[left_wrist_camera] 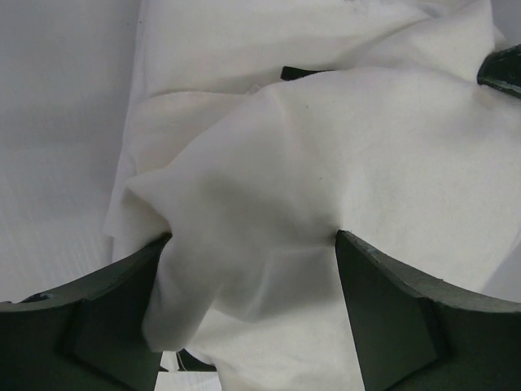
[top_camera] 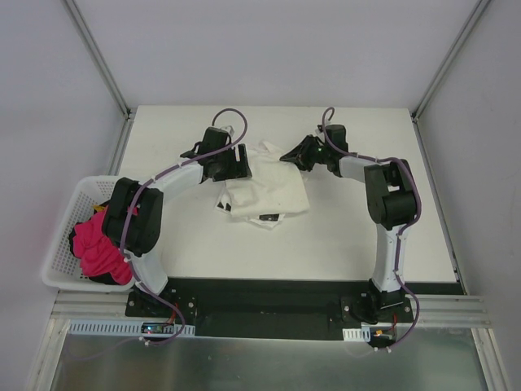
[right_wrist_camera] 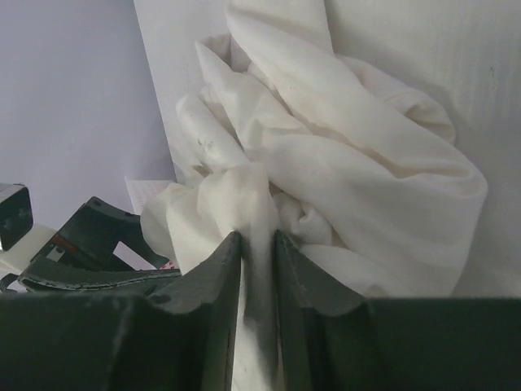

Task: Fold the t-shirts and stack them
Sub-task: Smooth out wrinkles on the folded tshirt

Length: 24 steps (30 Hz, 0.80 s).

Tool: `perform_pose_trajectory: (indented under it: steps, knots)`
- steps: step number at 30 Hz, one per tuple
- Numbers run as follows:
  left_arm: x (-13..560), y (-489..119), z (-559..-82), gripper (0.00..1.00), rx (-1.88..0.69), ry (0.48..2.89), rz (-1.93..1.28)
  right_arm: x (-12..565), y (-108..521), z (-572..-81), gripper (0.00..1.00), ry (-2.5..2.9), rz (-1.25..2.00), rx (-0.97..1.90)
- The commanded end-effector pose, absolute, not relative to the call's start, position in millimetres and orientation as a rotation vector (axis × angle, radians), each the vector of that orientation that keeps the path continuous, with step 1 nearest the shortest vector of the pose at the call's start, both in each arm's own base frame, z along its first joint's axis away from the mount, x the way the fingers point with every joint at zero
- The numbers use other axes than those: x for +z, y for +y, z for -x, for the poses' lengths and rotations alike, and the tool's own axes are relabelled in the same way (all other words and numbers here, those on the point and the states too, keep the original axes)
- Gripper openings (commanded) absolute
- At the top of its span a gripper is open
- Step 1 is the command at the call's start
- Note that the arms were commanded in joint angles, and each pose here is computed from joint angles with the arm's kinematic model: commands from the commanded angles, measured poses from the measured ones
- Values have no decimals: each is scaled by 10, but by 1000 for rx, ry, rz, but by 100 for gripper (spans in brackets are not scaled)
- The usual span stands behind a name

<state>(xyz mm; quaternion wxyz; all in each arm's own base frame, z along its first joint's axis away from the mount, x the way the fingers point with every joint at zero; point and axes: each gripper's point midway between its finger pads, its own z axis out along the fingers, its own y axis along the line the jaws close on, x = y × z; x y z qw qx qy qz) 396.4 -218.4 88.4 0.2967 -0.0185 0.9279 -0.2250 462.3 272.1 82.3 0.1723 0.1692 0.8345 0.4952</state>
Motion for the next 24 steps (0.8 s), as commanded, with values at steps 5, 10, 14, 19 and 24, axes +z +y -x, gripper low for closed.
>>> perform_pose_trajectory:
  steps: [5,10,14,19,24]
  knots:
    - [1017,-2236,-4088,74,-646,2421,28,1256,2600,-4824,33,2254,-424,1414]
    - [989,-2260,-4075,74,-663,2431,25,1369,2540,-4856,33,2245,-415,1394]
    - [974,-2277,-4080,73,-672,2434,25,1455,2542,-4840,31,2249,-396,1386]
    - [959,-2294,-4088,73,-687,2435,27,1397,2559,-4743,29,2272,-393,1375]
    - [944,-2309,-4082,73,-699,2439,28,1322,2625,-4708,29,2291,-394,1382]
